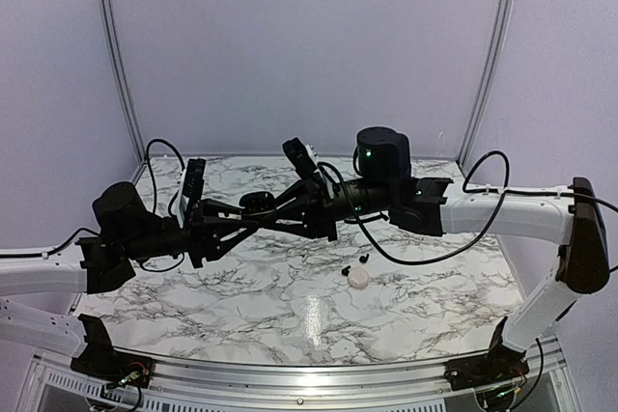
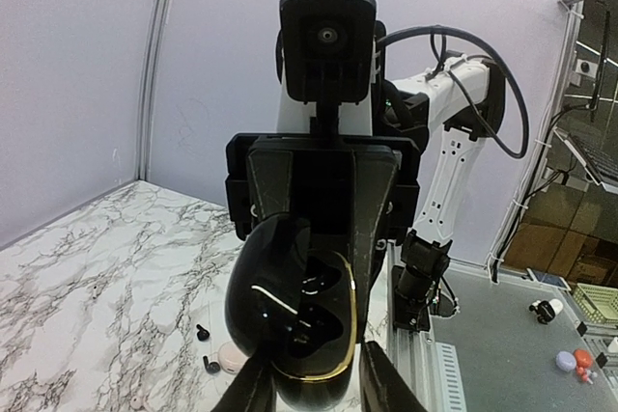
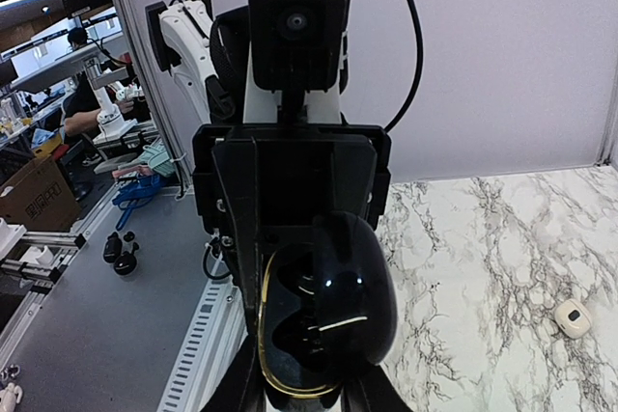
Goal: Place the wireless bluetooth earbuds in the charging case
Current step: Pass from the right arm to the left
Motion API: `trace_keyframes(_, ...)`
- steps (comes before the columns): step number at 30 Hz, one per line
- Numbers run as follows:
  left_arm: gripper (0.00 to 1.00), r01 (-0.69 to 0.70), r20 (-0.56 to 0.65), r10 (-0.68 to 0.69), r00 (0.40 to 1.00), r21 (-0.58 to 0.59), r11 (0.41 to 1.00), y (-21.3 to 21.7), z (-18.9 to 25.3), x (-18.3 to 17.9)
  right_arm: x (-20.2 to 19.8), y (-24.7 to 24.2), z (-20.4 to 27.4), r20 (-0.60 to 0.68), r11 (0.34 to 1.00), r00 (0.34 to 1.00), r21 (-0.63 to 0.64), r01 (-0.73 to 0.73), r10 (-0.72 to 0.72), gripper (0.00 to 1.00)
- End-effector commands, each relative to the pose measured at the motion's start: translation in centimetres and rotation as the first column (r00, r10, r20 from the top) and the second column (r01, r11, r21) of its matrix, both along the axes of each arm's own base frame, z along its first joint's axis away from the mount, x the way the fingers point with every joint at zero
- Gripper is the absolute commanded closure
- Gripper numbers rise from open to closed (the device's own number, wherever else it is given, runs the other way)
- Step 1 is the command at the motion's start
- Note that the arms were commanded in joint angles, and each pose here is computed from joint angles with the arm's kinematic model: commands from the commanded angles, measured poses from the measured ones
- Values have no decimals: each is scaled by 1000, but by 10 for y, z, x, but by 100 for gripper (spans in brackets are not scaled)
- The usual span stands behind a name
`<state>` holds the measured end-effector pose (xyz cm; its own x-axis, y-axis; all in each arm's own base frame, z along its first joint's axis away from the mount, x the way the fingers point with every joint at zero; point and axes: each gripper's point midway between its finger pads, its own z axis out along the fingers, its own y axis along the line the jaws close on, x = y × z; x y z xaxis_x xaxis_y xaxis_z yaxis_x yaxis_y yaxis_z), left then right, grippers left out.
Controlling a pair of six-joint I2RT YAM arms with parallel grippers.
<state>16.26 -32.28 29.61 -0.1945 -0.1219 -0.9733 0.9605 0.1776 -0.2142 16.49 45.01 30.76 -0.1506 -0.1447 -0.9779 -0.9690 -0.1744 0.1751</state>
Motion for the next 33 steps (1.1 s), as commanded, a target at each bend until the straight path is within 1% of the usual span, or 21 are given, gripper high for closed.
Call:
trace_keyframes(1,72,3,44,-1,999,-34,999,1,9,-3,-3,6,21,17,998,1000,51,-25,24,100)
trace_keyframes(4,78,2,49,-1,999,-35,999,0,10,-3,-4,7,19,12,999,1000,45,-29,28,100)
trace_keyframes(7,79,0,51,2,999,-39,999,1,11,-3,-4,8,17,14,999,1000,41,-28,27,100)
trace_keyframes(11,87,-14,63,17,998,-43,999,4,12,-2,-4,8,16,12,999,1000,38,-28,27,100)
trace_keyframes(13,94,-21,69,24,997,-45,999,5,12,-2,-3,7,16,9,999,1000,36,-26,26,100)
trace_keyframes(17,100,-16,73,19,997,-42,999,7,9,-5,1,5,17,-3,999,1000,36,-22,22,76)
trace_keyframes(19,100,-12,73,15,997,-37,999,8,6,-6,4,2,19,-18,999,1000,42,-18,19,53)
trace_keyframes(20,100,-11,73,14,997,-36,999,8,6,-6,6,1,22,-23,999,1000,47,-17,18,48)
trace_keyframes(23,100,-8,69,10,998,-29,1000,7,2,-7,12,-3,26,-42,998,999,59,-10,13,39)
trace_keyframes(24,100,-10,67,11,998,-26,1000,7,1,-6,13,-4,27,-45,998,999,62,-11,14,38)
trace_keyframes(33,100,28,86,-27,996,-4,1000,4,-6,-12,24,2,31,-68,998,998,64,20,-16,34)
